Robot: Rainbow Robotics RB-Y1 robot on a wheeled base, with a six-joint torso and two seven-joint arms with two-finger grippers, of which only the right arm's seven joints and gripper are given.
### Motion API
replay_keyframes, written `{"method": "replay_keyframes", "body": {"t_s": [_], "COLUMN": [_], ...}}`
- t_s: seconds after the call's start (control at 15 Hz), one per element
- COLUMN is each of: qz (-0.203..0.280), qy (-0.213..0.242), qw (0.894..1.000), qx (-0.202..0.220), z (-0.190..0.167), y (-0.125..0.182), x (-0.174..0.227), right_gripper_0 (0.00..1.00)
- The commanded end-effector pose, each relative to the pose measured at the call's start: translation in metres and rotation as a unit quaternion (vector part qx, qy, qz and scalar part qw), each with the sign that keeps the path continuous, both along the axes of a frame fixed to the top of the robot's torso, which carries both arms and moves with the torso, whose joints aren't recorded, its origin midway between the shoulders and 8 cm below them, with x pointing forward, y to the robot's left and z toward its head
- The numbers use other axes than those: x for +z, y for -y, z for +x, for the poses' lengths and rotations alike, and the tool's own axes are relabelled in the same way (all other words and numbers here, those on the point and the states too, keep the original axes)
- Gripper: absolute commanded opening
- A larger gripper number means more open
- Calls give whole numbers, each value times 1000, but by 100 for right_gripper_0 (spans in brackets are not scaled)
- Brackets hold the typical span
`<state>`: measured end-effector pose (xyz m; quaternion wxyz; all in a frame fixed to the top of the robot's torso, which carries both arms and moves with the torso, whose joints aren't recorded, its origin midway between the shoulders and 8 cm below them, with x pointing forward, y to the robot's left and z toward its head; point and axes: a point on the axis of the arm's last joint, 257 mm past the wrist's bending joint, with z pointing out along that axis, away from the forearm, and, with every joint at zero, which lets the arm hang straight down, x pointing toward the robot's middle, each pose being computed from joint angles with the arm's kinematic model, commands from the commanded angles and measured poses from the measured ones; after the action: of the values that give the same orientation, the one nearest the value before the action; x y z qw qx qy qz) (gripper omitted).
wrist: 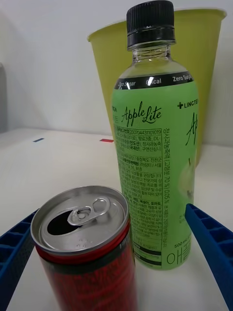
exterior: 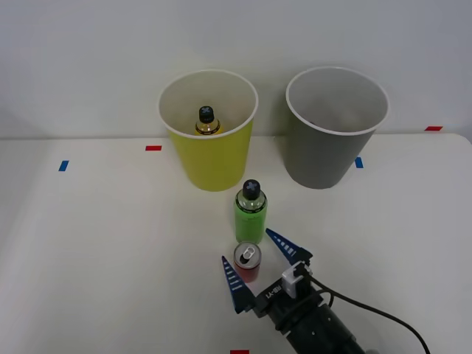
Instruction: Put cans in the gray bin, plastic bottles in the light green bin
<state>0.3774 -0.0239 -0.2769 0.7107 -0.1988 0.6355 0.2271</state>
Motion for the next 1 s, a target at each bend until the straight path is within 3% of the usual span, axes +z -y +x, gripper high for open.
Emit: {"method": "replay_keyframes", "body": {"t_s": [0.07,0.93,1.0], "qz": [-6,-43,-45], "qy": [5,16,18], "qw": [1000,999,999], "qx": [2,17,17], "z": [1,-7,-7], "y": [1,-1,-2], "x": [1,-8,-8], "right_gripper_0": [100,100,88]}}
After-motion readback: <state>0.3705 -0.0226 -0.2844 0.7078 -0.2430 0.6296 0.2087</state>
